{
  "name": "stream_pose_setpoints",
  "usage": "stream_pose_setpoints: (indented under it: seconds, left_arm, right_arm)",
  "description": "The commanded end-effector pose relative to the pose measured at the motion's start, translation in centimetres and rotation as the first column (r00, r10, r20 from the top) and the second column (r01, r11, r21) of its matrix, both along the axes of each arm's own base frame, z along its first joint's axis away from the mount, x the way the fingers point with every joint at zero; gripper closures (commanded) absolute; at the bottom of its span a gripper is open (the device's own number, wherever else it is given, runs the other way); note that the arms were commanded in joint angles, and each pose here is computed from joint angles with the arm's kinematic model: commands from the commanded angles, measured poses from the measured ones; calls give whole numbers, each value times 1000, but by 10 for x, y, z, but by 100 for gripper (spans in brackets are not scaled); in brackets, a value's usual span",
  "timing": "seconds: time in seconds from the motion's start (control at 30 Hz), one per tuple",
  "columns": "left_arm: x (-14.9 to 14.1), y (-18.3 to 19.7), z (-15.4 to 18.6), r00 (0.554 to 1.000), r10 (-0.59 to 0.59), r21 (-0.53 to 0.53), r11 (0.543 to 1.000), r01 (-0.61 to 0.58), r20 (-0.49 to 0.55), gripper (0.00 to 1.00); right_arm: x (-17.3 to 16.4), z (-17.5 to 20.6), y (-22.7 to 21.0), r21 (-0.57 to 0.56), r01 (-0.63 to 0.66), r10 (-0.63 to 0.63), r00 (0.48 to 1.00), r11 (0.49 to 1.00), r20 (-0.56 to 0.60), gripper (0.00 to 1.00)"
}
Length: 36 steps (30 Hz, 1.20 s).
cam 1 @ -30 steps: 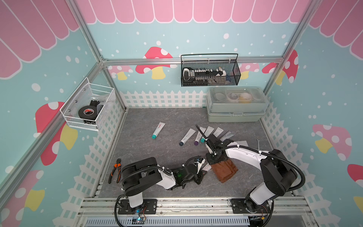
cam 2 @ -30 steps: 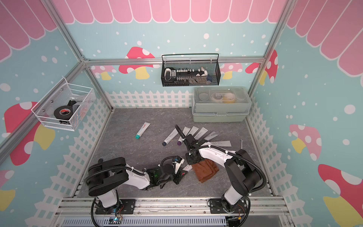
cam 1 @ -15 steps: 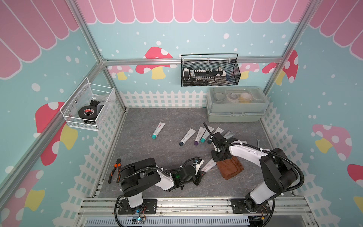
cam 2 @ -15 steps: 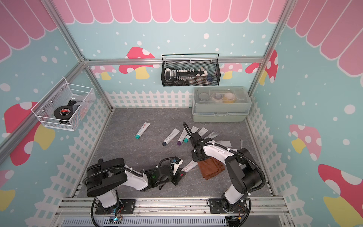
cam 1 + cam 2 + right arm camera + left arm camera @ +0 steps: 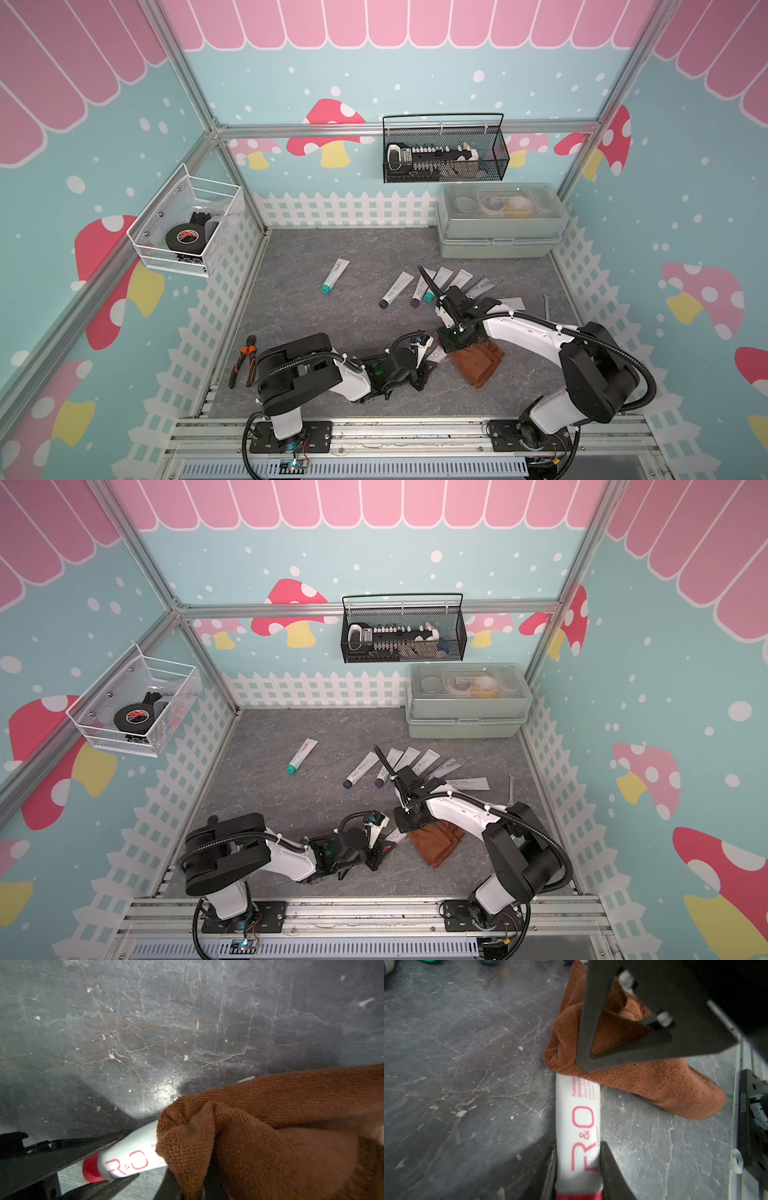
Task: Wipe the surface of the toothpaste tube
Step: Wipe the dirt from the toothpaste tube.
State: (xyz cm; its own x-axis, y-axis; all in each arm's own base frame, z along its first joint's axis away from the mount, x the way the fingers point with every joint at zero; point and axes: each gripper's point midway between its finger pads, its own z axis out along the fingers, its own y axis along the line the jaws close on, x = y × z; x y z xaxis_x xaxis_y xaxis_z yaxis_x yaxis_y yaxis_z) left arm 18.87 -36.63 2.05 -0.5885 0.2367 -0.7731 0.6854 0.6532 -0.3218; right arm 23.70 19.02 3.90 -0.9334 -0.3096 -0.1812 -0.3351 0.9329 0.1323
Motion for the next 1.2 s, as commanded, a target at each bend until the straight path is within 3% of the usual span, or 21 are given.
stream_pose_setpoints:
  seconds: [0.0,0.27,0.37,0.57,0.83,1.0,1.17]
  left_arm:
    - [-21,61,-68,990,70,274,961,-33,-125,74]
    - [-22,66,-69,989,82,271,961,-47,-121,74]
    - [-22,66,-70,989,81,273,961,-45,-123,74]
    - [-21,60,-72,990,70,284,958,-32,-126,74]
    - [-18,54,-70,990,63,290,957,-24,-125,74]
    - [-19,54,-69,990,62,291,957,-22,-129,74]
    - [-19,56,-64,990,65,283,959,-28,-123,74]
  right_arm:
    - [-4,-39,-52,-238,52,-67,996,970,-54,93]
    - [13,-37,-89,-352,122,-131,991,928,-1,93]
    - [15,-33,-88,-341,131,-137,991,931,7,93]
    - [7,-8,-44,-123,75,-77,997,990,-8,93]
    - [-15,16,6,54,-26,28,999,998,-30,92]
    - [-13,-12,-7,-50,-27,24,998,998,-60,92]
    - [1,-35,-40,-239,12,-26,998,971,-56,95]
